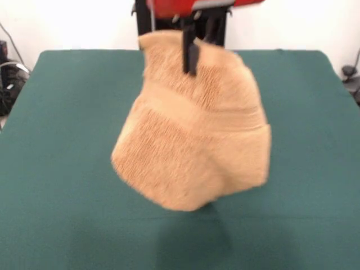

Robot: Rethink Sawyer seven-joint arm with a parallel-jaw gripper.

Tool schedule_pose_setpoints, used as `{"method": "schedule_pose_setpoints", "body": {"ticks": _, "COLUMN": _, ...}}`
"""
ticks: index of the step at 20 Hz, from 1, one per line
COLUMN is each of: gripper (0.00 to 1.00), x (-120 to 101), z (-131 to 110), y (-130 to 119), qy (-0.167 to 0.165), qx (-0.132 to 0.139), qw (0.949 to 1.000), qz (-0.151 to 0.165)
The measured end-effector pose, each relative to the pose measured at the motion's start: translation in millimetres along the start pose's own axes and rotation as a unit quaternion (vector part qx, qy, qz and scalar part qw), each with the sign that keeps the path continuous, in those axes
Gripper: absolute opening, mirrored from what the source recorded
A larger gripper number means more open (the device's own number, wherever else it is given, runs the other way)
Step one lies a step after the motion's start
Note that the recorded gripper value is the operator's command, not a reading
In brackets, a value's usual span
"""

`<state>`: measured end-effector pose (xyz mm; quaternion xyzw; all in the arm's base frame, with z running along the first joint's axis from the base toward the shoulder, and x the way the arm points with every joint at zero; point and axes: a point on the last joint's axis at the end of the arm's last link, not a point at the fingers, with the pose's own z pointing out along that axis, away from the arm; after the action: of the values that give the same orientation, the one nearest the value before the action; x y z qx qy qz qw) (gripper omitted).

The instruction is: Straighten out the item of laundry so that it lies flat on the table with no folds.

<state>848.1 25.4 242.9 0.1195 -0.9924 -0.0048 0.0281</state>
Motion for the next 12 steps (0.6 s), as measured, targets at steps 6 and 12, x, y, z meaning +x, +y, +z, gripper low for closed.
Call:
{"method": "schedule_pose_setpoints", "body": {"ticks": 6, "gripper": 0.00, "x": 17, "z": -33, "y": 36, "qy": -0.005, "qx": 0.030, "qw": 0.9995, "qz": 0.001}}
{"method": "schedule_pose_setpoints", "body": {"ticks": 12, "gripper": 0.00, "x": 40, "z": -57, "y": 56, "qy": 0.004, "qx": 0.018, "qw": 0.9998, "qz": -0.003}}
